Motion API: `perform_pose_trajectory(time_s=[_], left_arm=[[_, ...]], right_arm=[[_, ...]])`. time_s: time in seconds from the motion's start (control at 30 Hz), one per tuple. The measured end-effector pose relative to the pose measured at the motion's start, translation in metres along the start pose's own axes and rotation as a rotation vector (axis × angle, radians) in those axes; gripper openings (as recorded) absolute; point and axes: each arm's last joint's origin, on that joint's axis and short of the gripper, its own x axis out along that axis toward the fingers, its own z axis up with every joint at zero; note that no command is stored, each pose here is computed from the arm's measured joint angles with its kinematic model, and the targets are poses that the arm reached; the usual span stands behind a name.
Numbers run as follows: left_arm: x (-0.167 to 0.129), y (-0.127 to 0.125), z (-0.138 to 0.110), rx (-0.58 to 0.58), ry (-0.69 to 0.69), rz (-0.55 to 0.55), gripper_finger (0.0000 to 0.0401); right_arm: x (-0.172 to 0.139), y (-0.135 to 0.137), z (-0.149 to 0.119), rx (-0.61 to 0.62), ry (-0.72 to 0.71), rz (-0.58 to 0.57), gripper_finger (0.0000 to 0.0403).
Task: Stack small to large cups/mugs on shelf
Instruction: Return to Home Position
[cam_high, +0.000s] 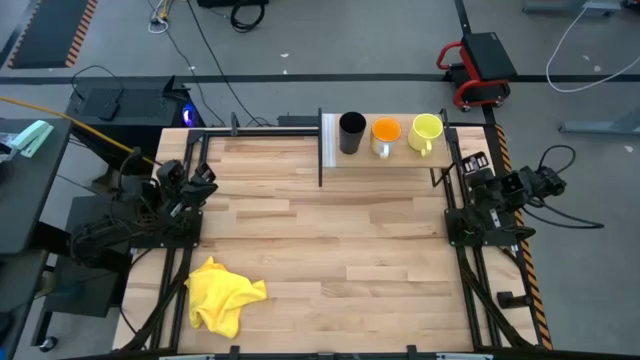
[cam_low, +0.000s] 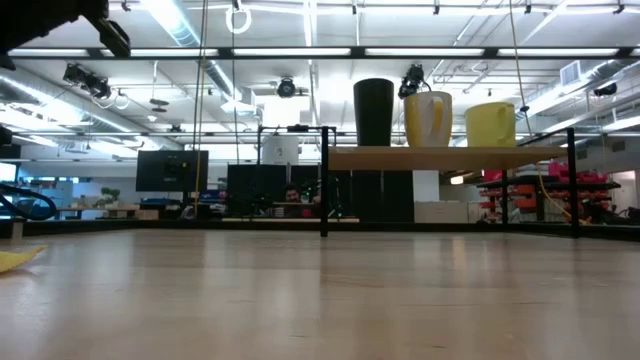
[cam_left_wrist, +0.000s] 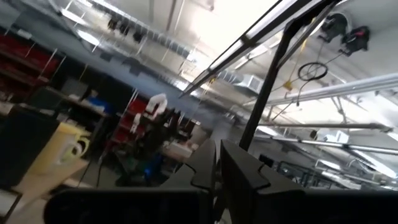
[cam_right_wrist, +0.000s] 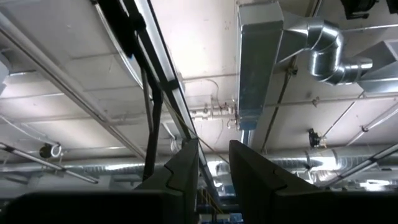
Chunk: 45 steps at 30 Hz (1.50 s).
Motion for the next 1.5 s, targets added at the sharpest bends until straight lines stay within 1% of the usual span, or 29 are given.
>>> perform_pose_trajectory(time_s=[0.07,0.17,0.33,0.47,0.67,0.8,0.87,0.93,1.03,1.1,1.27,1.4,1.5], left_arm=[[-0.001,0.003,-0.004,-0.006,-0.011,-0.009,0.0028],[-0.002,0.009,-0.013,-0.027,0.015,0.008,0.0025],[-0.002,0.012,-0.016,0.021,0.028,0.016,0.0025],[-0.003,0.015,-0.021,0.032,0.075,0.051,0.0031],[-0.003,0.018,-0.024,0.071,0.105,0.078,0.0035],[-0.004,0.021,-0.028,0.056,0.148,0.109,0.0030],[-0.005,0.023,-0.031,0.046,0.172,0.126,0.0027],[-0.005,0.023,-0.031,0.048,0.171,0.126,0.0025],[-0.005,0.023,-0.030,0.062,0.170,0.123,0.0026],[-0.005,0.023,-0.030,0.066,0.170,0.123,0.0029],[-0.004,0.023,-0.030,0.066,0.170,0.123,0.0036],[-0.005,0.023,-0.031,0.079,0.174,0.124,0.0033],[-0.005,0.024,-0.033,0.098,0.200,0.137,0.0028]], right_arm=[[0.001,0.000,-0.005,-0.008,0.025,-0.011,0.0098],[0.002,0.000,-0.009,0.002,0.050,-0.038,0.0098],[0.002,-0.002,-0.011,0.027,0.071,-0.064,0.0098],[0.000,-0.002,-0.024,0.080,0.203,-0.069,0.0098],[-0.003,-0.003,-0.034,0.137,0.307,-0.110,0.0098],[-0.007,-0.003,-0.045,0.203,0.421,-0.135,0.0098],[-0.008,-0.003,-0.049,0.236,0.455,-0.150,0.0098],[-0.008,-0.004,-0.048,0.247,0.446,-0.158,0.0098],[-0.008,-0.005,-0.046,0.234,0.375,-0.159,0.0098],[-0.012,-0.004,-0.049,0.221,0.335,-0.156,0.0098],[-0.020,-0.004,-0.057,0.195,0.295,-0.150,0.0098],[-0.021,-0.003,-0.061,0.176,0.338,-0.148,0.0098],[-0.023,-0.003,-0.067,0.200,0.394,-0.160,0.0098]])
